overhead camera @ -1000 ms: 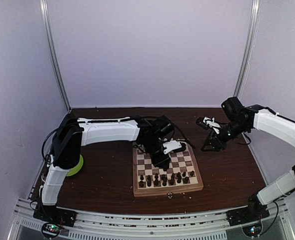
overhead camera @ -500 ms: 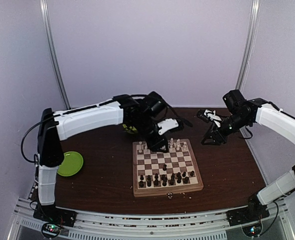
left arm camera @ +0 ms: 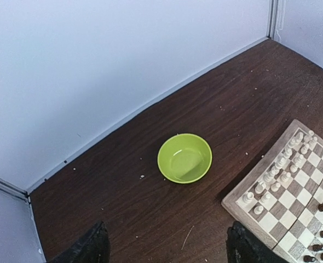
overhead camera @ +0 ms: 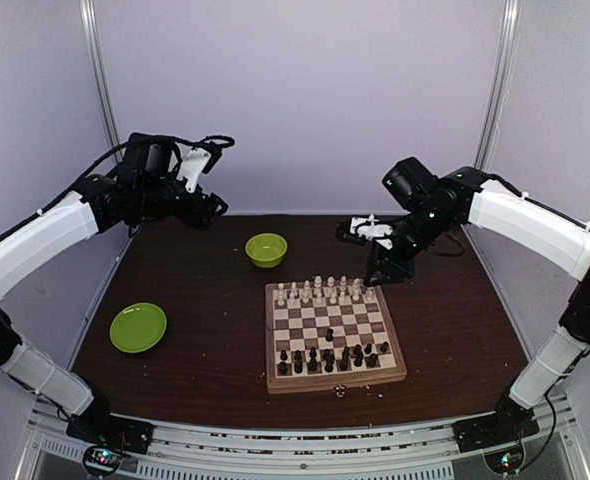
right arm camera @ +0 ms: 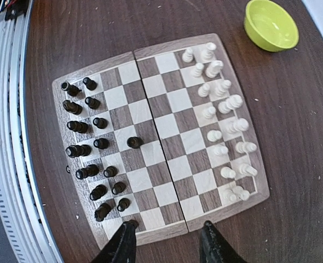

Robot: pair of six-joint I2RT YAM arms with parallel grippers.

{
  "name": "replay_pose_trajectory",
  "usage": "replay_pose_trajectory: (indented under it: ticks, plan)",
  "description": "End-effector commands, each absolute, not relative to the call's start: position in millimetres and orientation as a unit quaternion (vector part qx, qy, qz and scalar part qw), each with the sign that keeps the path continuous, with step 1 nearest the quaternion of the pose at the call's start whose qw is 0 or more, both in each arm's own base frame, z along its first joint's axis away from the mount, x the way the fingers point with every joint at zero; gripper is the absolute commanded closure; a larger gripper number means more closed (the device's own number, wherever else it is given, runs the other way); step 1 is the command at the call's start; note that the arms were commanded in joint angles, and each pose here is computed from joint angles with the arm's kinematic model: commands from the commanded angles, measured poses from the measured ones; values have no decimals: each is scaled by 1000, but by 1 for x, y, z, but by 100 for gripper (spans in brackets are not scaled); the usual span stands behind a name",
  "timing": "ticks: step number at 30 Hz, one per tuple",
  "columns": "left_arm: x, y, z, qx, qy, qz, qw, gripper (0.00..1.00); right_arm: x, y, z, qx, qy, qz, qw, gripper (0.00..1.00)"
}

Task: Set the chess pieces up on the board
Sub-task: Pick up the rook from the chessboard.

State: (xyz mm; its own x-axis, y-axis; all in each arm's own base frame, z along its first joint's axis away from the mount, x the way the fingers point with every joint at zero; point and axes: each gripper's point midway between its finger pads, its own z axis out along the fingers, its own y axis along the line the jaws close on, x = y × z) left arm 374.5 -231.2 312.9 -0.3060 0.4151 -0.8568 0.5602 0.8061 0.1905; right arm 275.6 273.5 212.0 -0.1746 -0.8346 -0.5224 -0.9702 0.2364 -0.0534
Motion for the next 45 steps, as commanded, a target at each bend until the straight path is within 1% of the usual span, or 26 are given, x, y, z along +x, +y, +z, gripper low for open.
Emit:
replay_pose_trajectory:
  ticks: [1,6,11,25,32,37,40,45]
  plan:
    - [385,-234,341,263,783,-94,555,25,272,288,187,-643,740,82,181,60]
    - [379,-223,354,248,777,-83,572,24,261,315,152,-670,726,73,140,58]
    - [378,-221,356,246,775,-84,576,23,259,329,121,-676,726,64,103,57]
    - [379,-228,348,259,779,-90,563,23,260,343,84,-676,731,66,73,55]
    - [380,-229,347,261,780,-91,562,23,260,350,77,-671,734,79,61,59]
    - [380,-230,346,264,780,-91,560,23,258,354,74,-669,736,89,53,69]
    - [380,-230,345,265,780,-92,559,23,258,354,73,-668,737,91,50,73]
    - [380,-233,343,269,781,-95,556,23,256,353,68,-666,739,91,42,73]
